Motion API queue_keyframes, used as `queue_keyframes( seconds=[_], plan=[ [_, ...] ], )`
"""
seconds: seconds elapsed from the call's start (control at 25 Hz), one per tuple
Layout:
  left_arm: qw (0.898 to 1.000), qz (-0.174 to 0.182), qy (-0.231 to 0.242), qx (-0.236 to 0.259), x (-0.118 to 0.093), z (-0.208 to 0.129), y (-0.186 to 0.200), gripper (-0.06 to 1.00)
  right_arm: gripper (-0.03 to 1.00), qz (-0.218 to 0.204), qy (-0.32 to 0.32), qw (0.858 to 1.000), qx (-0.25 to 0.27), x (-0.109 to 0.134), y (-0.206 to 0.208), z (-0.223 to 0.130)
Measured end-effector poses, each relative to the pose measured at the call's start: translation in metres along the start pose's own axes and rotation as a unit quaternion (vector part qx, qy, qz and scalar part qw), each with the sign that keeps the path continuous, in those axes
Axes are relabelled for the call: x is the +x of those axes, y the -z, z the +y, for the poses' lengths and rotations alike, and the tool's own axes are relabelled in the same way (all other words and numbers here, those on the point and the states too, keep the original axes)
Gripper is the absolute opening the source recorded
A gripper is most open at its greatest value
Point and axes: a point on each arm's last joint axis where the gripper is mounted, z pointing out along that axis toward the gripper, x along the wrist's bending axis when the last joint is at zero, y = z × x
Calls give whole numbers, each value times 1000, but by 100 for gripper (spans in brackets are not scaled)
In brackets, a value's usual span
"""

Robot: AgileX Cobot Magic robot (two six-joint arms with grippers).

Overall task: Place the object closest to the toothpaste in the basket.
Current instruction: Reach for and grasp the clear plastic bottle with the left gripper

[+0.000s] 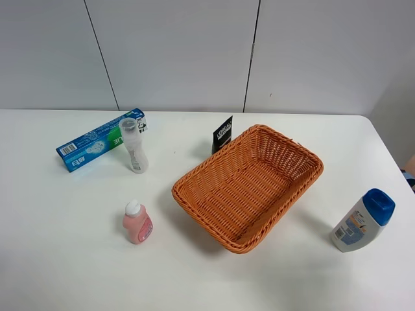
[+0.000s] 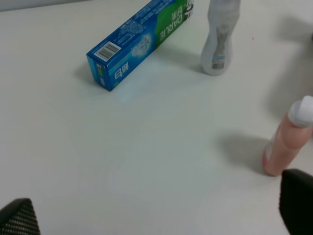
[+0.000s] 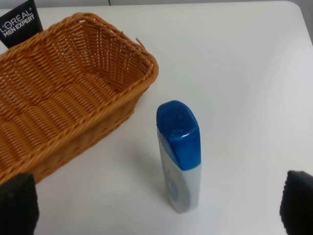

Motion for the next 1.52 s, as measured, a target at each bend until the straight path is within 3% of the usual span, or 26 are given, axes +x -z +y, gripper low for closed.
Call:
queue_keyframes(
  seconds=[0.52,0.68,1.0,1.2,1.52],
  plan=[
    [1000,0,2,3,0,0,-1,99,99,0,0,1000,0,0,0,0],
    [999,-2,14,41,4,15,-17,99,99,0,0,1000,0,0,0,0],
    [992,-50,110,27,11,76,-97,99,99,0,0,1000,0,0,0,0],
    [988,-58,128,70,16,77,-147,99,99,0,0,1000,0,0,0,0],
    [980,-89,139,109,15,67,-195,99,99,0,0,1000,0,0,0,0]
  ],
)
